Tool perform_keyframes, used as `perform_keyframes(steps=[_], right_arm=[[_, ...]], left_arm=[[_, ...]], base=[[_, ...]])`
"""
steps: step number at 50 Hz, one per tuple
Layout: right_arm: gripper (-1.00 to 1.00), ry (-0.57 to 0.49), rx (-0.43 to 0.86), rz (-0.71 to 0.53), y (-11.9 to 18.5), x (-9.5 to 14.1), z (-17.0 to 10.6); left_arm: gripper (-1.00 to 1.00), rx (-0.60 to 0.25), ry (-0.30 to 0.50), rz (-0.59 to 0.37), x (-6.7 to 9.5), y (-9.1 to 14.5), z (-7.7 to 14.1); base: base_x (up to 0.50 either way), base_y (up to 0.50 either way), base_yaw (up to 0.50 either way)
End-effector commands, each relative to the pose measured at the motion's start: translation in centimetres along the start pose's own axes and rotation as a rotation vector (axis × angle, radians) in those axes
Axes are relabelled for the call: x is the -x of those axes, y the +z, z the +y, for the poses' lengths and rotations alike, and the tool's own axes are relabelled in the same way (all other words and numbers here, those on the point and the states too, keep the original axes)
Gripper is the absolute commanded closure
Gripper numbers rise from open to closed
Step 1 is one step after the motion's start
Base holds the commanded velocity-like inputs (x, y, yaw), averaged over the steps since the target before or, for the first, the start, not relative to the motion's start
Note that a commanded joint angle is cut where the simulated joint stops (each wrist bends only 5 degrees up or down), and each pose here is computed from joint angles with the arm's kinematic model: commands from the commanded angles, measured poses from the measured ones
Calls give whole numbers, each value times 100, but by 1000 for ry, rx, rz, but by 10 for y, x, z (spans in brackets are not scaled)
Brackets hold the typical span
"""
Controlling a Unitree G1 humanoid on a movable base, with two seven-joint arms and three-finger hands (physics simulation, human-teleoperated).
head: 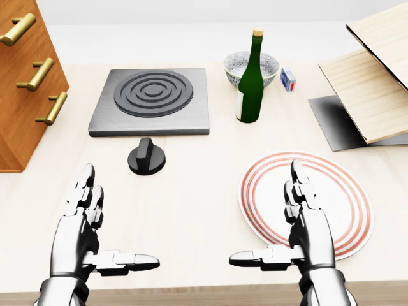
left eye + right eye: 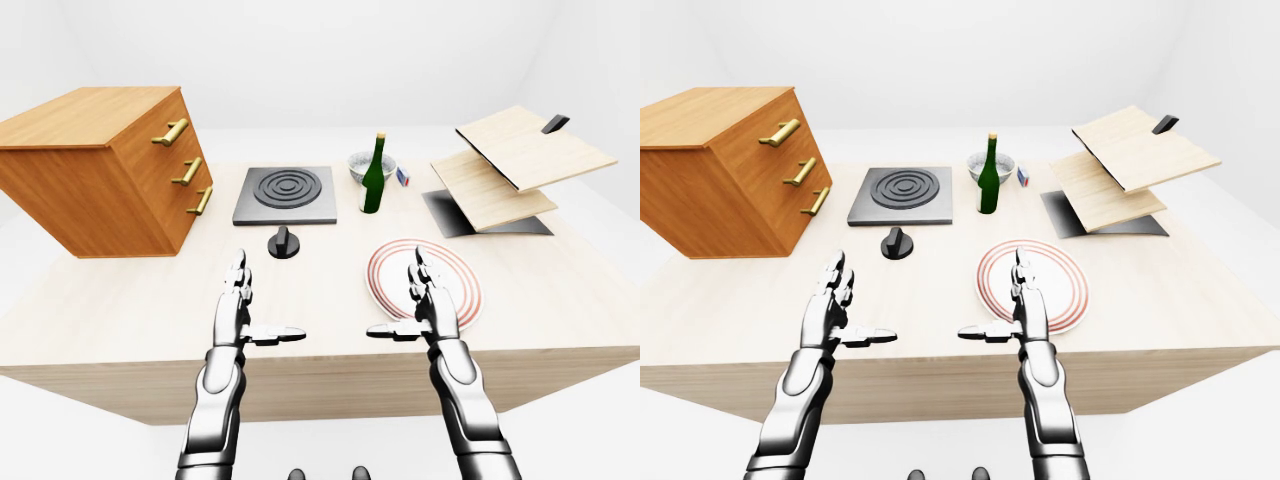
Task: Turn on the stove.
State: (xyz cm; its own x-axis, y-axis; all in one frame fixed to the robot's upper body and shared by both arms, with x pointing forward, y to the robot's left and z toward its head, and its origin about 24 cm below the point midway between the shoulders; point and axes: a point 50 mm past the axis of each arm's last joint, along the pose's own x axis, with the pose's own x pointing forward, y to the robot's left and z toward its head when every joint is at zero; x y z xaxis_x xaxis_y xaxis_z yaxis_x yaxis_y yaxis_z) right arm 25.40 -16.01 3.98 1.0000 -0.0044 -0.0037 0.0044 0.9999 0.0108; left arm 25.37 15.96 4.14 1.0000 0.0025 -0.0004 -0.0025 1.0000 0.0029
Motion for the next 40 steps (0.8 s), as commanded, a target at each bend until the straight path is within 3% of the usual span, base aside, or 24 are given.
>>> perform_keyframes(steps=[1,30,40], right_arm=[[-100,-2,0,-1,1,0,-1],[-100,16,11,4,2,-1,3],[-100,27,28,23,-2,-1,5]], left_arm=[[-100,-1,1,0,-1,-1,1],[-100,-1,1,-2,0,-1,1],[-100,-2,2,-2,0,0,1]], base=[[0,0,0],[0,0,0],[45,0,0]])
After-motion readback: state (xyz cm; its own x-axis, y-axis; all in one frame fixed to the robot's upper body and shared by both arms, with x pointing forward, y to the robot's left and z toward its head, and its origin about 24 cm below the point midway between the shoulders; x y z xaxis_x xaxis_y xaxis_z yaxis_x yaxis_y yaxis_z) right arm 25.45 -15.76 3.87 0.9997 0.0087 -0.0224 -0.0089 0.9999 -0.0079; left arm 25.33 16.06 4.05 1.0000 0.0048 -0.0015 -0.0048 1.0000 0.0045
